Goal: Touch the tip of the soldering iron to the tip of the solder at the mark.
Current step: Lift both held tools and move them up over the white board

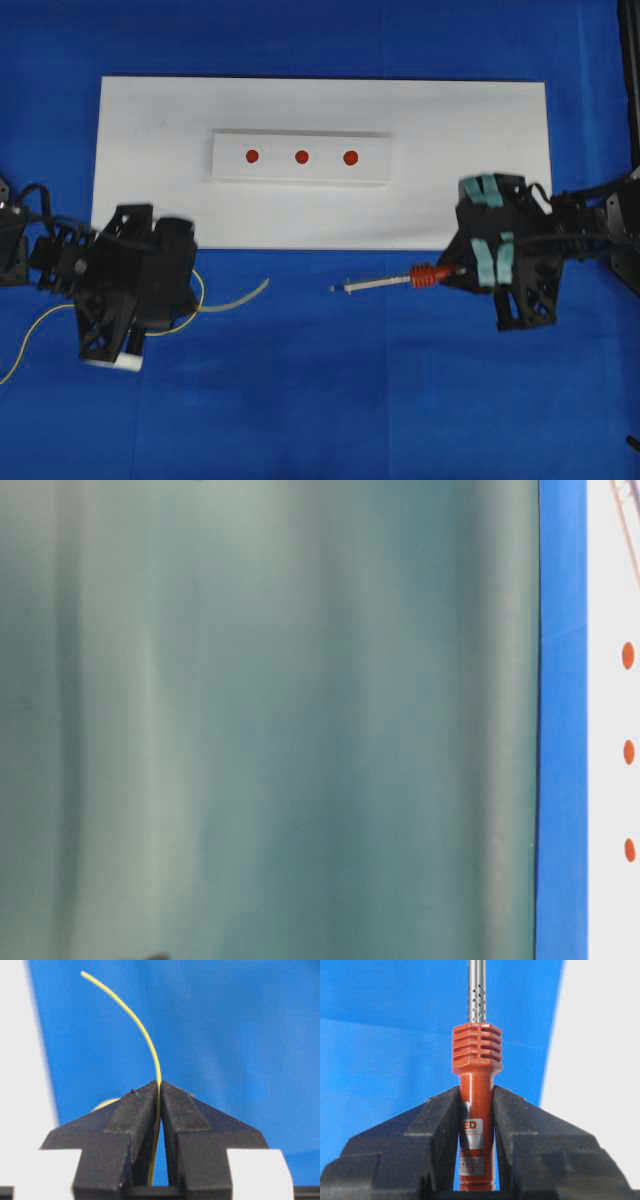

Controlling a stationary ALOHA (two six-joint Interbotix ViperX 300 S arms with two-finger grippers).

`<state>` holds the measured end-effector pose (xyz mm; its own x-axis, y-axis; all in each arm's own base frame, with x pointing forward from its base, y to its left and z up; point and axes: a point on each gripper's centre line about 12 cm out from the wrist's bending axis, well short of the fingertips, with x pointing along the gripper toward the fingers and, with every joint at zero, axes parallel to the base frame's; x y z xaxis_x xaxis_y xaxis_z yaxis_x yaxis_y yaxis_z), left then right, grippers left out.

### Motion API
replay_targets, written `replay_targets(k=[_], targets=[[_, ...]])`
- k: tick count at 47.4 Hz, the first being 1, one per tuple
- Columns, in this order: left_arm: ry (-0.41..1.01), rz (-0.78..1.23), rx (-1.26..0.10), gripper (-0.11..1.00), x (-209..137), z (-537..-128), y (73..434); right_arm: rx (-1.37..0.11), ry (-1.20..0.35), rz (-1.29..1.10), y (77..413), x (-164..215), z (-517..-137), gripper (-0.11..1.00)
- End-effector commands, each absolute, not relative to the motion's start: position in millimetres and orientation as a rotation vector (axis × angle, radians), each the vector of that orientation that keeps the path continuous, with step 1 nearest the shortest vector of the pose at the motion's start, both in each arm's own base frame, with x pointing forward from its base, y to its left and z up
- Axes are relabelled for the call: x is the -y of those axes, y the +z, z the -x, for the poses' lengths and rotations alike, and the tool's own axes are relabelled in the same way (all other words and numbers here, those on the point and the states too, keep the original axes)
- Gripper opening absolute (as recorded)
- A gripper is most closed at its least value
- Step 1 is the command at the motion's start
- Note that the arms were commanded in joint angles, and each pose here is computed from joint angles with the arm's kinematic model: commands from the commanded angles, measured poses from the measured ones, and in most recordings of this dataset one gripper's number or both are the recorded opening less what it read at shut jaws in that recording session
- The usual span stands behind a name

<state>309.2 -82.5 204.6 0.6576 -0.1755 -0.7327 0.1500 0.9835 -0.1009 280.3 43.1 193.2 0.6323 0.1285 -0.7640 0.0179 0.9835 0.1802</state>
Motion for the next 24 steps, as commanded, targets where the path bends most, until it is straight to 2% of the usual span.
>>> replay_targets(k=[1, 24], targets=[[-0.145, 0.044, -0.791, 0.02, 67.4, -316.7, 216.5, -0.846, 0.021, -0.184, 206.3, -28.1, -286.5, 0.06], [0.071, 0.039, -0.779, 0.02, -21.8, -320.3, 219.6, -0.830, -0.224, -0.171, 208.8, 53.5, -283.9, 0.06]])
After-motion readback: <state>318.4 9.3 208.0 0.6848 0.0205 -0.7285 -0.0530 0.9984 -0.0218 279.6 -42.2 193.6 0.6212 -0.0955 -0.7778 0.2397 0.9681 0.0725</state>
